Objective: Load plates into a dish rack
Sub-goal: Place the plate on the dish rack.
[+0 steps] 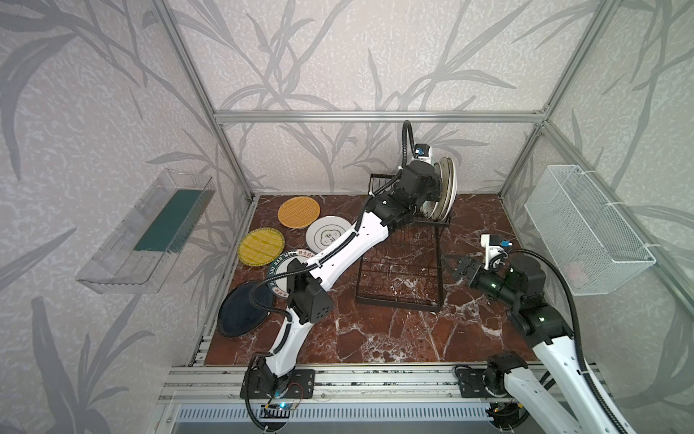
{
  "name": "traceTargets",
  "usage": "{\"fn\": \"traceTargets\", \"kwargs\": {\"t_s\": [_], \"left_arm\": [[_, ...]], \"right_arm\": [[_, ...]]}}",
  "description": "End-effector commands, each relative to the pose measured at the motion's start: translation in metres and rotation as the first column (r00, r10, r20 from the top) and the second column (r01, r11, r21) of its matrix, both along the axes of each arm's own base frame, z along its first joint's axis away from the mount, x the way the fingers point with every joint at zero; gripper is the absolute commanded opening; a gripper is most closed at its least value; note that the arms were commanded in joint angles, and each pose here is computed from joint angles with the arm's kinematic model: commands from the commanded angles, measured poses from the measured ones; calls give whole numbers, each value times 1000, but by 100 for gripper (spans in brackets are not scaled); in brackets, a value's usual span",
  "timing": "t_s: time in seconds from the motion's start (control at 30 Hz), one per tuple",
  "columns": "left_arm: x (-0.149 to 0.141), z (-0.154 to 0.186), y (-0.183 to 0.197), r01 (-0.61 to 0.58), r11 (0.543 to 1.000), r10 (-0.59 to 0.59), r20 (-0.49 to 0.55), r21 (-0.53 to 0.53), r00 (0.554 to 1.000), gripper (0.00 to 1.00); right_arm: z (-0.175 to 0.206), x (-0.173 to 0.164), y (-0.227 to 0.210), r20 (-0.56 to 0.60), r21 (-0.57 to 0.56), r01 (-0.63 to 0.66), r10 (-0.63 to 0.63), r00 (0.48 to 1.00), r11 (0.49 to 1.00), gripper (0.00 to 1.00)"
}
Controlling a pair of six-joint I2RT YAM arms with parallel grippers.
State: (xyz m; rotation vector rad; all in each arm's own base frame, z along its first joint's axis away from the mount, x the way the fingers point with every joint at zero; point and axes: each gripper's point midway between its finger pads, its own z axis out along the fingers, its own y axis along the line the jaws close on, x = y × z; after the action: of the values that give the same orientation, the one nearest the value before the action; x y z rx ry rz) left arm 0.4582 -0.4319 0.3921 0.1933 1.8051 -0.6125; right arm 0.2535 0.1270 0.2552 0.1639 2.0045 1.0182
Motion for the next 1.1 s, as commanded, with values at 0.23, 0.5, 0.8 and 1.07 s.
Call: {"fn": "traceTargets", "kwargs": {"t_s": [0.23, 0.5, 0.8, 1.07], "left_arm": [[7, 43, 2, -37, 995, 48, 113, -94, 992, 0], [13, 29, -3, -48, 997, 54, 104, -61, 993, 0], [11, 30, -2, -43, 998, 48, 108, -50, 993, 12], [5, 46, 1, -24, 997, 33, 129, -68, 991, 26]], "right_arm": [[5, -2, 2, 16, -10, -15, 15, 1000, 1000, 99], [4, -2, 2, 9, -10, -15, 15, 1000, 1000, 99], [4, -2, 0, 8, -17, -7, 7, 1000, 1000, 99], [6, -3, -1, 8, -17, -2, 3, 1000, 1000, 99]]}}
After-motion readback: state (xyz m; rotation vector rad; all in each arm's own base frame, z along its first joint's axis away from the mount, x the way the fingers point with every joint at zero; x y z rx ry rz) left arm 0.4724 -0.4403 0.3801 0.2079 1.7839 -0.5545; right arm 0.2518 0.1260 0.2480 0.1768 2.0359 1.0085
